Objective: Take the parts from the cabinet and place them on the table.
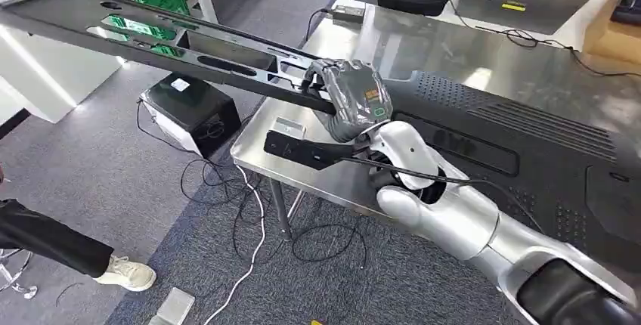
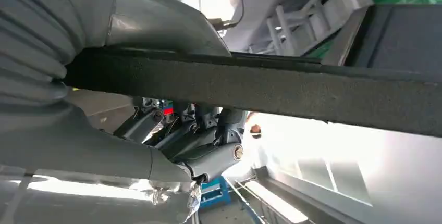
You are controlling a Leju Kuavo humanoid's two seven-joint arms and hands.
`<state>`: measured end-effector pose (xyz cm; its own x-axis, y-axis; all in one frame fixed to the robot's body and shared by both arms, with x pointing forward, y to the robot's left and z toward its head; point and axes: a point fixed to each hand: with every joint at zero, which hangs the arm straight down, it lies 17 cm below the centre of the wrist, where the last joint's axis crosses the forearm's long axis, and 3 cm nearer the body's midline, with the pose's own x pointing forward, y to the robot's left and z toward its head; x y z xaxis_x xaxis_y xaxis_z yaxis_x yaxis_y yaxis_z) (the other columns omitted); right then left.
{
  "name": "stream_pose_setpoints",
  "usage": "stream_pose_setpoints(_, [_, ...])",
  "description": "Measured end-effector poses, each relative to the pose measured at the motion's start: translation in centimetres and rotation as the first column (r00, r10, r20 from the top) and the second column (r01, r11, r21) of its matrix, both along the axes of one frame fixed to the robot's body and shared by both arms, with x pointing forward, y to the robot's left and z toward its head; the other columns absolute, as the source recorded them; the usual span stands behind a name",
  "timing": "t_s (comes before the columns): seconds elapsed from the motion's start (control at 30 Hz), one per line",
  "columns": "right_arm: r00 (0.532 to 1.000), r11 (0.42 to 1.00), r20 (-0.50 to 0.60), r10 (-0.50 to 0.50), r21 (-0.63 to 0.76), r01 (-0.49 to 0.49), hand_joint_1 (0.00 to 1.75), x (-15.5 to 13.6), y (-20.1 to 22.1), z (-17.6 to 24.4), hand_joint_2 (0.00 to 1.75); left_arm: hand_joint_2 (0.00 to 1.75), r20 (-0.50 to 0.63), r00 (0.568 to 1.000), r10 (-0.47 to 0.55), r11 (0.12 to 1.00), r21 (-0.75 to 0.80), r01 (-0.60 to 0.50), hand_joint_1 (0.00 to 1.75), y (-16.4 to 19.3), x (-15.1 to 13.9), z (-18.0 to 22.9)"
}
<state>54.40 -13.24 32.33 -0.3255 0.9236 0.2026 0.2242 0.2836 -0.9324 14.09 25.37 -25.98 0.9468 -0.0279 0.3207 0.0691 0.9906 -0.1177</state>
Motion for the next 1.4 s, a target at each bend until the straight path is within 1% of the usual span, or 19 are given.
stream_pose_setpoints(0.3, [1.0,1.0,0.003,-0.007,-0.007,0.007,1.75,0.2,-0.5,-0.1,1.75,1.75,-0.004,1.0,-0.012,1.0,0.003,0.012,0.0,0.0,0.2,0.0])
stream_pose_setpoints(0.47, [1.0,1.0,0.017,0.0,-0.01,0.0,1.75,0.3,-0.1,0.5,1.75,1.75,0.005,1.0,-0.018,1.0,0.004,0.018,0.0,-0.1,0.8,0.2])
stream_pose_setpoints(0.57, [0.999,1.0,0.041,0.0,-0.028,0.001,1.75,1.2,0.3,1.3,1.75,1.75,0.009,1.0,-0.027,1.0,0.007,0.027,0.0,-0.1,1.3,0.3])
stream_pose_setpoints(0.7, [0.995,0.998,0.098,-0.002,-0.06,0.008,1.75,2.6,2.0,3.1,1.75,1.75,0.015,0.999,-0.031,1.0,0.007,0.031,0.0,-0.1,2.1,0.5])
stream_pose_setpoints(0.87, [0.997,0.996,0.07,-0.023,-0.089,0.029,1.75,3.8,2.9,1.8,1.75,1.75,0.011,0.999,-0.031,0.999,0.01,0.031,0.0,-0.1,1.9,0.4])
stream_pose_setpoints(1.0, [0.997,0.994,0.063,-0.032,-0.099,0.038,1.75,4.4,3.5,1.7,1.75,1.75,0.01,0.999,-0.031,0.999,0.011,0.031,0.0,-0.1,1.8,0.4])
stream_pose_setpoints(1.2, [0.987,0.971,0.125,-0.1,-0.205,0.125,1.75,6.0,2.7,2.3,1.75,1.75,0.019,0.999,-0.04,0.999,0.017,0.04,0.0,-0.1,2.5,0.6])
stream_pose_setpoints(1.4, [0.985,0.94,0.111,-0.13,-0.302,0.158,1.75,7.3,3.3,0.3,1.75,1.75,0.004,0.999,-0.053,0.998,-0.016,0.053,0.0,-0.8,2.5,0.7])
